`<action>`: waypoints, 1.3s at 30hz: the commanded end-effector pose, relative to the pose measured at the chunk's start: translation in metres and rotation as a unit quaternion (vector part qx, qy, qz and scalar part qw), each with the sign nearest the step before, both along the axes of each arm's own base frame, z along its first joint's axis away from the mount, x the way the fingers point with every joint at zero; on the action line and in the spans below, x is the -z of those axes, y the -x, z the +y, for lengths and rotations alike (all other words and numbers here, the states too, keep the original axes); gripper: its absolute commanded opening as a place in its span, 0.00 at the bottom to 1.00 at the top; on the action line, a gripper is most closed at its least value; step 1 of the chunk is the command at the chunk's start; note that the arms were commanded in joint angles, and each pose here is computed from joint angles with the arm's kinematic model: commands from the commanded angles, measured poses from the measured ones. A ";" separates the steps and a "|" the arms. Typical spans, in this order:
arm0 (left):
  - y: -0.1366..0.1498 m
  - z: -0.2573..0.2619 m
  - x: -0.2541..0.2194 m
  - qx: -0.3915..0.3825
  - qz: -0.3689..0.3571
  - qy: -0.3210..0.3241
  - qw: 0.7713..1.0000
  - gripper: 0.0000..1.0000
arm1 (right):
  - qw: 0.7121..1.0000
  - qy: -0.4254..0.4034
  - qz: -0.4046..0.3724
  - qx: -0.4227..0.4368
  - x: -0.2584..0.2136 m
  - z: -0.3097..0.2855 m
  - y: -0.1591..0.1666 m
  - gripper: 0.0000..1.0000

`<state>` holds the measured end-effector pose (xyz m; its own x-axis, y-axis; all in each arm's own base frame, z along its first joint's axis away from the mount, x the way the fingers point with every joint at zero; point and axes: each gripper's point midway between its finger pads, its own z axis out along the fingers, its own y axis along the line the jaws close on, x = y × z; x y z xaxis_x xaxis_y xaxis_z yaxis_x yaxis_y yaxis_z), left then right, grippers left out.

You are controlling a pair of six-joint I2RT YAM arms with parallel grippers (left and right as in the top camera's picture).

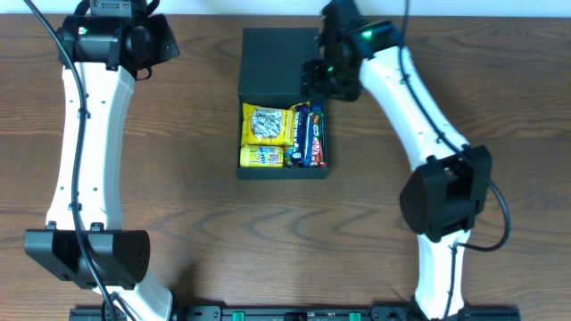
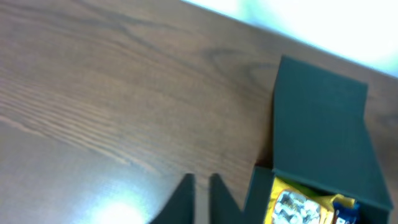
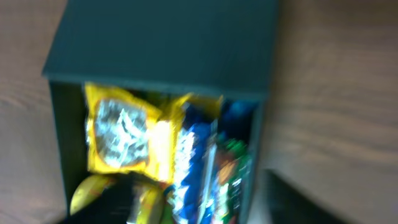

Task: Pack container
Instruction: 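Move both grippers to the box lid's back corners, then swing the lid forward with both grippers to close the box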

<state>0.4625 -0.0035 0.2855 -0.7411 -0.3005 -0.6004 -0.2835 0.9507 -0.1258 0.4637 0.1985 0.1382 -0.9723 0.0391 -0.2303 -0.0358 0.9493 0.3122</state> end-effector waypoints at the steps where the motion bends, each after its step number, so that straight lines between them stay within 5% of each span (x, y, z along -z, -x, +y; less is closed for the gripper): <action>1: -0.010 -0.002 0.011 -0.011 -0.001 0.014 1.000 0.06 | 1.000 -0.005 -0.021 -0.003 -0.002 -0.023 -0.018 0.01; 7: -0.047 -0.051 0.112 0.062 0.086 0.177 0.979 0.06 | 0.997 -0.062 -0.022 0.032 0.014 -0.062 -0.047 0.02; 16: -0.077 -0.086 0.220 0.042 0.159 0.335 0.928 0.06 | 0.975 -0.212 0.047 0.047 0.078 -0.049 -0.066 0.01; 23: -0.075 -0.105 0.238 0.046 0.179 0.354 0.917 0.06 | 0.967 -0.236 0.088 0.043 0.114 -0.030 -0.059 0.02; 39: -0.070 -0.110 0.249 0.000 0.206 0.368 0.907 0.06 | 0.951 -0.298 0.079 -0.007 0.114 0.014 -0.060 0.02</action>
